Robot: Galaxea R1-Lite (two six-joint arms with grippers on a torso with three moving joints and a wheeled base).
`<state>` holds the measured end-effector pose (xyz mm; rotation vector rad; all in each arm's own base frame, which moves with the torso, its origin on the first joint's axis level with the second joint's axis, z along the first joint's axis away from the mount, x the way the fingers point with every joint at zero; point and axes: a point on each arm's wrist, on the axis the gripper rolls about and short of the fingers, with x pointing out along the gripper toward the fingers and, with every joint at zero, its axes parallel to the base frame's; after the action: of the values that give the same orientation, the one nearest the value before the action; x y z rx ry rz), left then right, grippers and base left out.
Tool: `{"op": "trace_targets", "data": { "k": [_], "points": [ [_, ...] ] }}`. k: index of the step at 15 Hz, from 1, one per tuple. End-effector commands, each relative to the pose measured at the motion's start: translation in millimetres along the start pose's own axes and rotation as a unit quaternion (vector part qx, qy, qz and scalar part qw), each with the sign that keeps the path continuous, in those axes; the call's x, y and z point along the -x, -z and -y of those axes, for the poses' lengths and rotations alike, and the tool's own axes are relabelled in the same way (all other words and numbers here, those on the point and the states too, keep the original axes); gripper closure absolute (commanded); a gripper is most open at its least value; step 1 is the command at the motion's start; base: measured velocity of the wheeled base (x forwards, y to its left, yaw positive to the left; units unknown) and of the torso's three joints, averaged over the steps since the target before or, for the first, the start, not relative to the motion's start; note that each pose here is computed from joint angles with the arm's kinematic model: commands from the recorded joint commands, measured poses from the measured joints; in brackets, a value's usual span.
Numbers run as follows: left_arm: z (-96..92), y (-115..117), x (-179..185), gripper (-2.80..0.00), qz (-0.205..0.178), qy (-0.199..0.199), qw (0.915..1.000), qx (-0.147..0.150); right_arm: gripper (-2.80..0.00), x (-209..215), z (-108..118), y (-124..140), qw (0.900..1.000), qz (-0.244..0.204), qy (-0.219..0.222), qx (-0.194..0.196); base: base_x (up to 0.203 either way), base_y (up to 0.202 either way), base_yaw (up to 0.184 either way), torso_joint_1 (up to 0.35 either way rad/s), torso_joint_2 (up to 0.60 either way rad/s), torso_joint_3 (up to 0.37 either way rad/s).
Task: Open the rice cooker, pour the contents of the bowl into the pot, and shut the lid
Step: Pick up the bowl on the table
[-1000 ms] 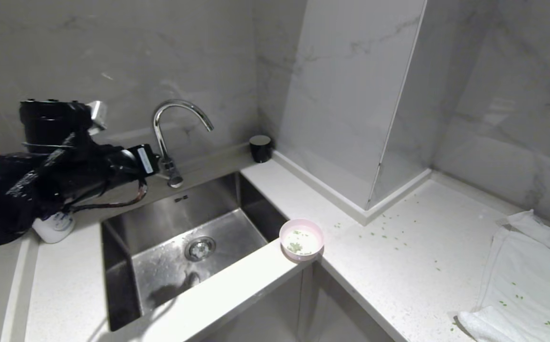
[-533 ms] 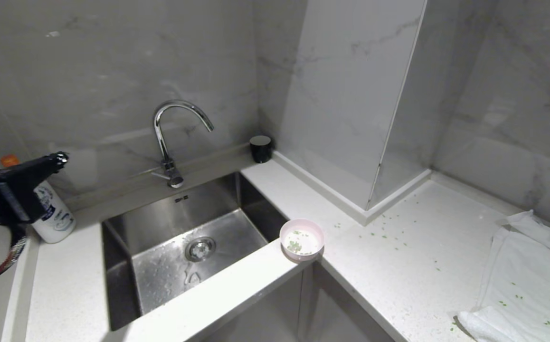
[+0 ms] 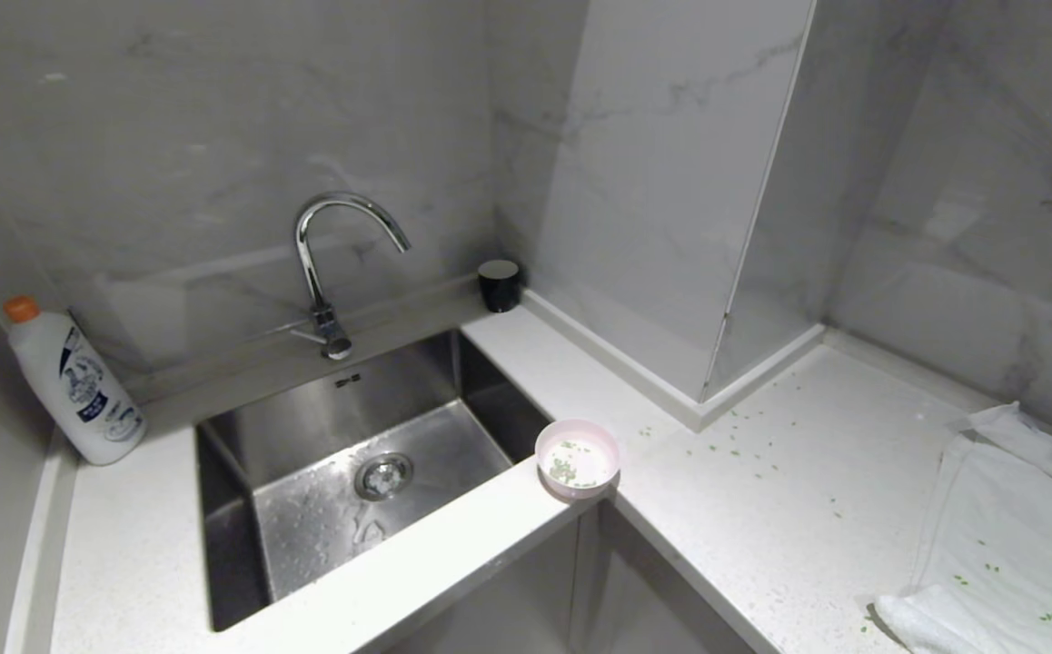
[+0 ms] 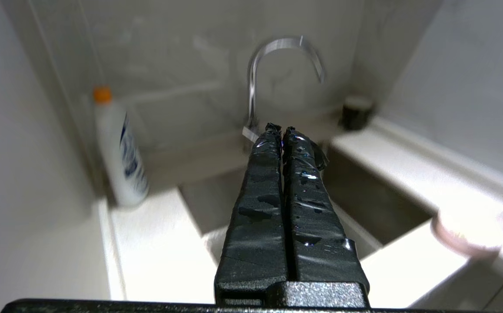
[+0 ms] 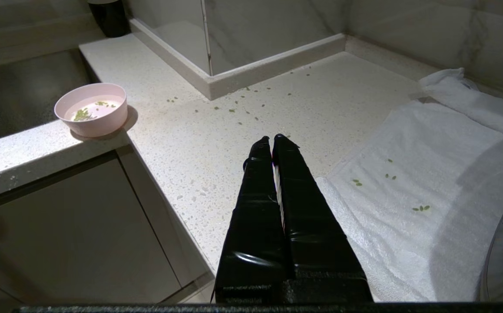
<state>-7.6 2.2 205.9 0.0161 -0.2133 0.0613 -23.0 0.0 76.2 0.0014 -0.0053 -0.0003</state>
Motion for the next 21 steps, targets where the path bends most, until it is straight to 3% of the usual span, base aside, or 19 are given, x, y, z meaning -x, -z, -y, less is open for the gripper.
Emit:
{"op": "trace_targets", "data": {
  "k": [1,4,6,7,9,11,12,21],
  "points": [
    [-0.6,39.8,26.3,0.0,0.004,-0.006,0.9999,-0.008,0.0,-0.1,0.0,0.0,1.0,0.0,0.0,0.0,0.0,0.0,0.0,0.0,0.0,0.0],
    [1.8,86.0,39.3,0.0,-0.027,0.03,0.9991,-0.013,0.0,-0.1,0.0,0.5,1.0,0.0,0.0,0.0,0.0,0.0,0.0,0.0,0.0,0.0],
    [3.1,117.4,43.1,0.0,-0.09,0.051,0.9946,-0.007,0.0,0.0,0.0,0.0,1.0,0.0,-0.001,0.0,0.0,0.0,0.0,0.0,0.0,0.0],
    [3.2,118.1,43.1,0.0,-0.094,0.05,0.9943,0.009,0.0,0.0,0.0,0.0,1.0,0.0,0.0,0.0,0.0,0.0,0.0,0.0,0.0,0.0],
    [2.5,118.6,43.3,0.0,-0.098,0.037,0.9944,0.009,0.0,-0.1,0.0,0.0,1.0,0.0,0.0,0.0,0.0,0.0,0.0,0.0,0.0,0.0],
    [2.5,123.2,43.6,0.0,-0.112,0.039,0.9923,-0.036,0.0,-0.1,0.0,0.0,1.0,0.0,-0.001,0.0,0.0,0.0,0.0,0.0,0.0,0.0],
    [2.6,123.4,43.7,0.0,-0.113,0.038,0.9922,-0.038,0.0,-0.1,0.0,0.0,1.0,0.0,0.0,0.0,0.0,0.0,0.0,0.0,0.0,0.0],
    [2.6,123.4,43.8,0.0,-0.115,0.04,0.9925,-0.014,0.0,-0.2,0.0,0.4,1.0,-0.001,-0.001,0.0,0.0,0.0,0.0,0.0,0.0,0.0]
  ]
}}
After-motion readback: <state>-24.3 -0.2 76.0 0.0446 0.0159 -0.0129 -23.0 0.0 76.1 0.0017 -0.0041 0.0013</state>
